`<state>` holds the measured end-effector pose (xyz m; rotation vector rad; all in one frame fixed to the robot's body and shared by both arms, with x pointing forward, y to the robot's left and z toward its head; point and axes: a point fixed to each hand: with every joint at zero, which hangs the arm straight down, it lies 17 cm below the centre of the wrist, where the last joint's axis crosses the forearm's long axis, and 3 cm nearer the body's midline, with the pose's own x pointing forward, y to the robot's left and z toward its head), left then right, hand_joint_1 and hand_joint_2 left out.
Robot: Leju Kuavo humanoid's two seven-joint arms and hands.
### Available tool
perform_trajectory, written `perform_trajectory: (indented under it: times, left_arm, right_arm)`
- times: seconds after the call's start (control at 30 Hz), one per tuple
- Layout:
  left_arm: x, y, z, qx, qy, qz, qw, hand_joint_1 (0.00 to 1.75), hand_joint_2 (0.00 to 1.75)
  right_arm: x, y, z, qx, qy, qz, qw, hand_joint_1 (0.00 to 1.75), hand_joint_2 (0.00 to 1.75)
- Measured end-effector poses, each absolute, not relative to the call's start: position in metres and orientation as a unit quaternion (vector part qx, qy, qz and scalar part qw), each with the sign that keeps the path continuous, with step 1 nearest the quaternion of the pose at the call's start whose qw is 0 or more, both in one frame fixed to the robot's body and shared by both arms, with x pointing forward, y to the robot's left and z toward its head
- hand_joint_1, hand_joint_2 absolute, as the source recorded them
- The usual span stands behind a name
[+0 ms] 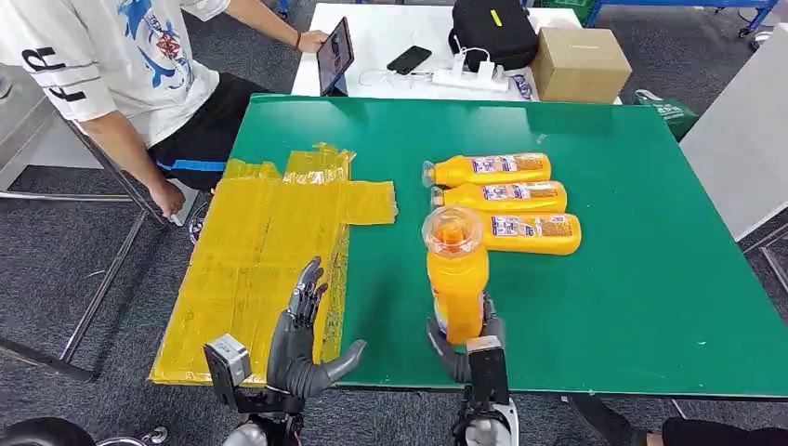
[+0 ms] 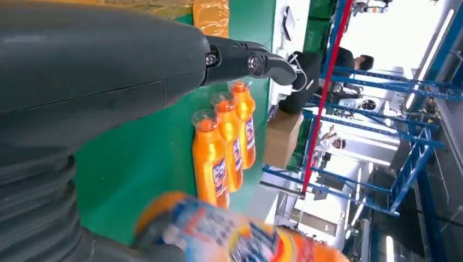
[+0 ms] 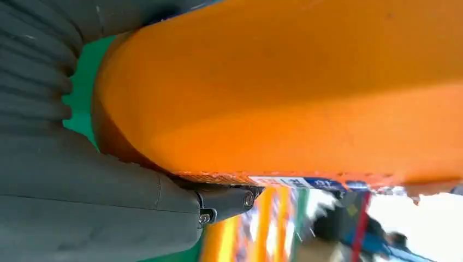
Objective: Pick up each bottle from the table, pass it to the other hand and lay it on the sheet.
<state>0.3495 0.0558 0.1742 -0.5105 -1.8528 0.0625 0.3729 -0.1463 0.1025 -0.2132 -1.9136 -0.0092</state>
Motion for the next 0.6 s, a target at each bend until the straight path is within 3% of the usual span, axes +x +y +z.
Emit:
perform_trajectory:
  times: [0.6]
  left_arm:
    - [0.339,0.030,0.171,-0.238,-0.783,-0.020,0.574,0.00,1.75]
  right_arm:
    - [0.372,-0.030,0.079,-0.036,-0.812,0.157,0.561,1.75,1.75]
